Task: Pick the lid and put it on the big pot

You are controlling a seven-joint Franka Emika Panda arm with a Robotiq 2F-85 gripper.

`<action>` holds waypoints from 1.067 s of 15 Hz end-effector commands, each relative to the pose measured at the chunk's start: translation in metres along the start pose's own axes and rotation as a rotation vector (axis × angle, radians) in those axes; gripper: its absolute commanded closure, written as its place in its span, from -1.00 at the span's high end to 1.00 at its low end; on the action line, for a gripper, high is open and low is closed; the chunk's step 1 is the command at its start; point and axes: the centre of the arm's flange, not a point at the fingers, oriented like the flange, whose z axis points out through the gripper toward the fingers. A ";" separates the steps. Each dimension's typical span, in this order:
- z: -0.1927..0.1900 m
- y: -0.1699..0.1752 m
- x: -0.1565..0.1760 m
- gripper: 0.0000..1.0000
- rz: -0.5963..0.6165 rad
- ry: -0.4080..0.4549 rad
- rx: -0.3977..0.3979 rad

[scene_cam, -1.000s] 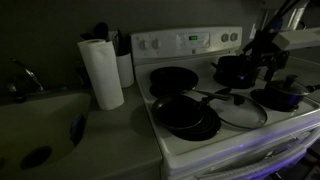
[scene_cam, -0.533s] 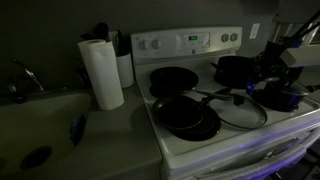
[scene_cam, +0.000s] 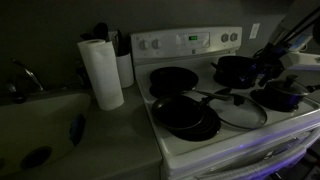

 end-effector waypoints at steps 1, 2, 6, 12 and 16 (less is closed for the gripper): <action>0.036 0.012 0.037 1.00 -0.044 -0.052 0.085; 0.040 0.011 0.041 1.00 -0.045 -0.090 0.106; 0.041 -0.018 0.038 1.00 -0.036 -0.204 0.116; 0.039 -0.046 0.014 1.00 -0.013 -0.300 -0.066; 0.049 -0.038 0.004 1.00 0.009 -0.267 -0.096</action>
